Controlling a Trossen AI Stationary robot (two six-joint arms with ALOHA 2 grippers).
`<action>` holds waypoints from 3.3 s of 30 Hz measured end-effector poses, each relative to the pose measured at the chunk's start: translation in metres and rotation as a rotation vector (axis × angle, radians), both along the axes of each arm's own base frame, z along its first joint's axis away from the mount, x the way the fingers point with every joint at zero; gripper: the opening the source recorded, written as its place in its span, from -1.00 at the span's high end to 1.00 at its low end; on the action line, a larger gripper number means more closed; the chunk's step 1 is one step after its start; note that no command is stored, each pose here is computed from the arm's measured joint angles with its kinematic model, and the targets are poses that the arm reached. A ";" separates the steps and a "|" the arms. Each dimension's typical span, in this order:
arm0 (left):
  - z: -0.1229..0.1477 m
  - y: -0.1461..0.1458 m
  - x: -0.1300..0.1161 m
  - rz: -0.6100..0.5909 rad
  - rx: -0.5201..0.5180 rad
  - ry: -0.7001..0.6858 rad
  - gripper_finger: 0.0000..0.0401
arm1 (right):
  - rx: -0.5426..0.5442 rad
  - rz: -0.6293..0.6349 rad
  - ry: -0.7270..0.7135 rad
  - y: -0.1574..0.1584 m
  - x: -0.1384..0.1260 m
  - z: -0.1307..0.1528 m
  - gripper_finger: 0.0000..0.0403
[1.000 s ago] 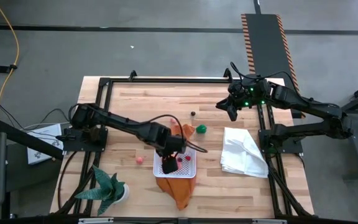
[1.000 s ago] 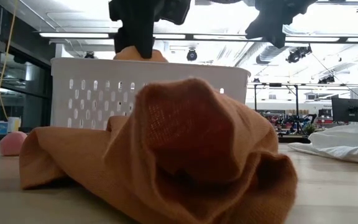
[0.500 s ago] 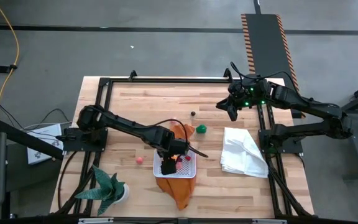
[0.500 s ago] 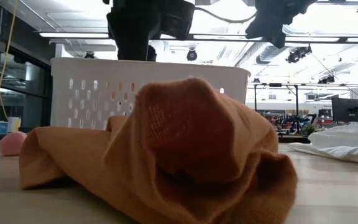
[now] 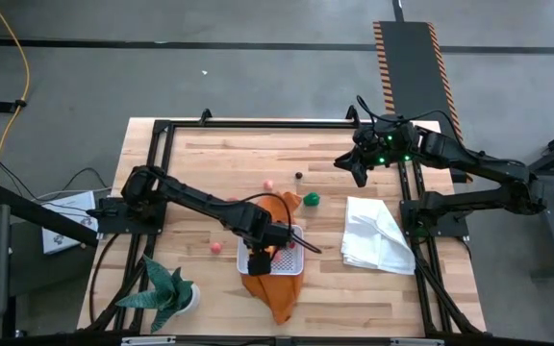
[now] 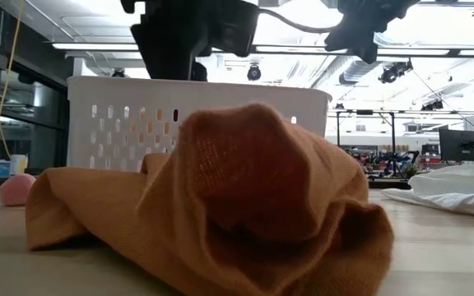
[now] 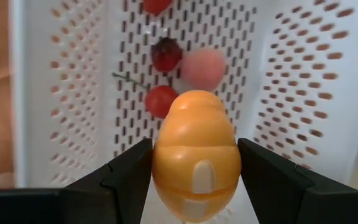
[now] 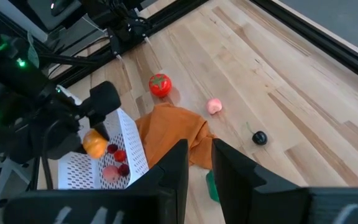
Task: Pick and placing Produce into tupperware
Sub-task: Put the yellow croissant into the white basket, then put the red tomato into the white basket
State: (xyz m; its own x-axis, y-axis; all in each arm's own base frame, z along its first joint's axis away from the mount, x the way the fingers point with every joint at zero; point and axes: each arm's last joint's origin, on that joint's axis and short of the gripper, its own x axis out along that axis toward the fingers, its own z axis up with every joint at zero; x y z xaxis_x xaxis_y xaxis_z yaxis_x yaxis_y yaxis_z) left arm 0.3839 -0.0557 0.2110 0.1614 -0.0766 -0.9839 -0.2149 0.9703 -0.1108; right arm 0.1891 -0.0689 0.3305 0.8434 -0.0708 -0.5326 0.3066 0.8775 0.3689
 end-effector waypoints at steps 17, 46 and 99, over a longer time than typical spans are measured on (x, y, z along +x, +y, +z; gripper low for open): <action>0.000 0.000 0.001 0.001 -0.003 -0.008 -0.10 | -0.002 0.000 -0.004 0.000 0.000 0.000 0.69; 0.001 -0.002 0.002 -0.008 -0.079 -0.010 -0.10 | -0.009 0.004 -0.004 0.000 0.000 0.000 0.69; 0.173 0.052 -0.053 0.227 0.249 -0.098 0.91 | -0.019 0.020 -0.004 0.000 0.000 0.000 0.69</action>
State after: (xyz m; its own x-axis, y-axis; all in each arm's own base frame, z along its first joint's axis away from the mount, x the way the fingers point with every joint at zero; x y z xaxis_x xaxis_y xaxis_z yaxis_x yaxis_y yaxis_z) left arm 0.3313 -0.0034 0.3843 0.2410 0.2119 -0.9471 -0.4281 0.8990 0.0922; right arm 0.1893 -0.0688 0.3307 0.8467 -0.0638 -0.5282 0.2873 0.8904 0.3530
